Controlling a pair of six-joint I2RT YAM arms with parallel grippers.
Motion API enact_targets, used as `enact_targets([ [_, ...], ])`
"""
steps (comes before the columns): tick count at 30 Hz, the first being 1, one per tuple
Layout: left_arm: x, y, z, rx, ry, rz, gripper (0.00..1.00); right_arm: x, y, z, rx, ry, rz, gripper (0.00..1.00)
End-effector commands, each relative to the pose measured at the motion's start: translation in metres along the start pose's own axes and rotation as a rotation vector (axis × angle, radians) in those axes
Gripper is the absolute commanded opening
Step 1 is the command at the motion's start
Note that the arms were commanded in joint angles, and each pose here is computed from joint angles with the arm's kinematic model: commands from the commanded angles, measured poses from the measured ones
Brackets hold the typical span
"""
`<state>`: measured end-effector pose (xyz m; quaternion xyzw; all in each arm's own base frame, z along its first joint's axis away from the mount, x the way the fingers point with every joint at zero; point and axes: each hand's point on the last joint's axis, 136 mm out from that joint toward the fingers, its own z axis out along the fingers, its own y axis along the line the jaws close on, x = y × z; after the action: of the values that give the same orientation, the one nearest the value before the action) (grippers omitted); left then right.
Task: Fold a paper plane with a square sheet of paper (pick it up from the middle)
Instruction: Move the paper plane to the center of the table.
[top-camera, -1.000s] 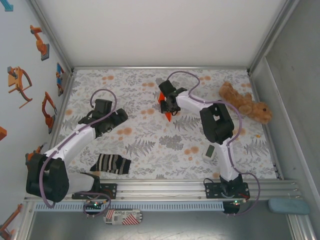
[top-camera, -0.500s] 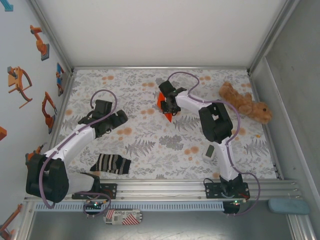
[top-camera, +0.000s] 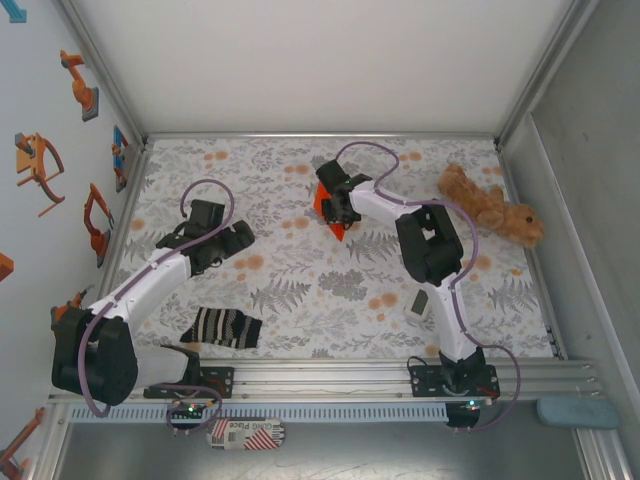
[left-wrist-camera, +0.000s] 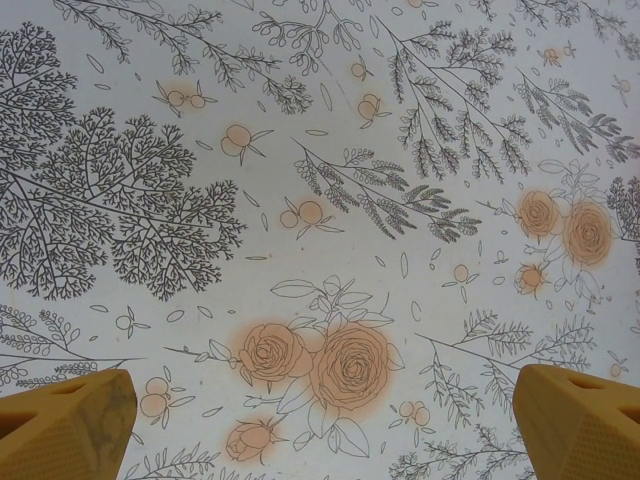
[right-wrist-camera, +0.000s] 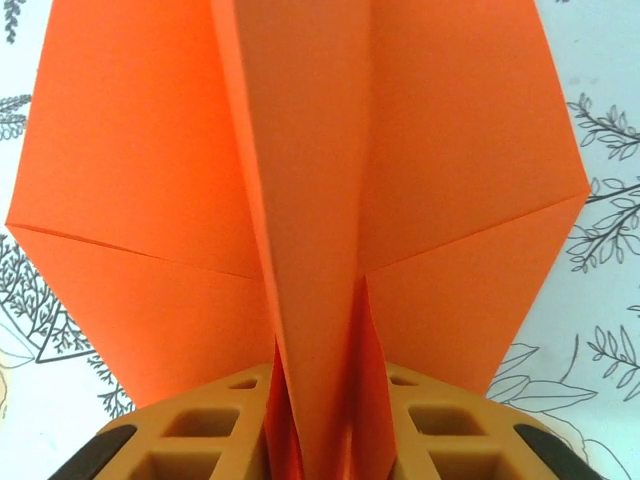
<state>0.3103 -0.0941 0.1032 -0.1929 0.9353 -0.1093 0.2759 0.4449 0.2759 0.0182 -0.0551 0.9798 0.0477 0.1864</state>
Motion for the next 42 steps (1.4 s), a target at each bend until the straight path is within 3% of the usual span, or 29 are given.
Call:
enact_targets([
  [1, -0.004, 0.002, -0.004, -0.021, -0.004, 0.021, 0.96, 0.028, -0.027, 0.025, 0.122, 0.095, 0.042, 0.27],
  [20, -0.001, 0.003, -0.002, -0.025, 0.01, 0.023, 0.96, 0.03, -0.021, 0.033, 0.084, 0.117, 0.072, 0.34],
  [31, -0.006, 0.0, -0.009, -0.015, -0.001, 0.021, 0.96, 0.006, -0.011, 0.007, 0.039, 0.052, 0.072, 0.35],
  [42, -0.004, 0.002, -0.009, -0.019, 0.001, 0.022, 0.96, 0.02, -0.017, 0.025, 0.076, 0.097, 0.069, 0.35],
])
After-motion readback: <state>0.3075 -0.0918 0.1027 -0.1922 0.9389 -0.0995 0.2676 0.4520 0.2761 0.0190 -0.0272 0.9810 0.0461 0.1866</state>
